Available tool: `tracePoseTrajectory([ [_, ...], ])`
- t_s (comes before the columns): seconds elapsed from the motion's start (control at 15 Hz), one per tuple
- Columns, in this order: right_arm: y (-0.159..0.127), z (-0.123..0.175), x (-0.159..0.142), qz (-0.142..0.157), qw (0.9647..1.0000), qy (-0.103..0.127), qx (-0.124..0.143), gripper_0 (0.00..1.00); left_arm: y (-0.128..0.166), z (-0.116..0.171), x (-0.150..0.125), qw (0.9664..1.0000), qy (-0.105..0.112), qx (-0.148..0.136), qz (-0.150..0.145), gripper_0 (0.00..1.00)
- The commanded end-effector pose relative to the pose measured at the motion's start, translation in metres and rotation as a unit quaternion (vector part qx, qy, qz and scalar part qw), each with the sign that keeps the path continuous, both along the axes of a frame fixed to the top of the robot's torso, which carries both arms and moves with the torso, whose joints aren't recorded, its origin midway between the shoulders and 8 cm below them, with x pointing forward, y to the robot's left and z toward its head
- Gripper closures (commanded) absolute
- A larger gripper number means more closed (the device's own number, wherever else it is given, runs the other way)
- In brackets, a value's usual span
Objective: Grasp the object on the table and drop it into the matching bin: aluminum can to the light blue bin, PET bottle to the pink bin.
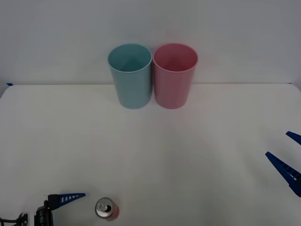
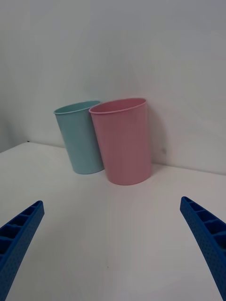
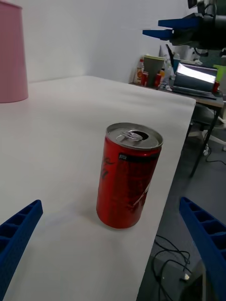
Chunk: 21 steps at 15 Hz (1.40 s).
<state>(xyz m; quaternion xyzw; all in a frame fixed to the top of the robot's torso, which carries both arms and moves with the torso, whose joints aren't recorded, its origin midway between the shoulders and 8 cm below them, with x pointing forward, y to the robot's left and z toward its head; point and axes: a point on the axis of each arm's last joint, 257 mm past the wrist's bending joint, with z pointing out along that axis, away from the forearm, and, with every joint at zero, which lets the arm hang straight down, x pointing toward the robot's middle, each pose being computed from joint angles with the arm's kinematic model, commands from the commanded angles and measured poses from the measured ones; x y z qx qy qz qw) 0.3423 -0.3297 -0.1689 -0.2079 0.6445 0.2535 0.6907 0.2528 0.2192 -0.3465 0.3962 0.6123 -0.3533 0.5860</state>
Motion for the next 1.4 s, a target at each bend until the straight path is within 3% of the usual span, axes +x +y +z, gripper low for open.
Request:
tracePoseTrajectory([
  [0.07, 0.000, 0.000, 0.000, 0.000, 1.0000, 0.000, 0.000, 0.00, -0.015, -0.004, 0.007, 1.0000, -0.006, -0.001, 0.001, 0.00],
  [1.13, 0.000, 0.000, 0.000, 0.000, 1.0000, 0.000, 0.000, 0.00, -0.065, -0.013, 0.020, 0.9997, -0.015, -0.006, -0.016, 0.00],
  [1.2, 0.000, 0.000, 0.000, 0.000, 1.0000, 0.000, 0.000, 0.00, -0.065, -0.013, 0.021, 0.9998, -0.015, -0.006, -0.015, 0.05],
  [1.27, 0.000, 0.000, 0.000, 0.000, 1.0000, 0.000, 0.000, 0.00, -0.065, -0.013, 0.020, 0.9997, -0.016, -0.006, -0.016, 0.48],
  [1.33, 0.000, 0.000, 0.000, 0.000, 1.0000, 0.000, 0.000, 0.00, -0.065, -0.013, 0.020, 0.9997, -0.015, -0.005, -0.016, 0.75],
  [1.4, 0.000, 0.000, 0.000, 0.000, 1.0000, 0.000, 0.000, 0.00, -0.065, -0.013, 0.021, 0.9997, -0.016, -0.005, -0.016, 0.94],
])
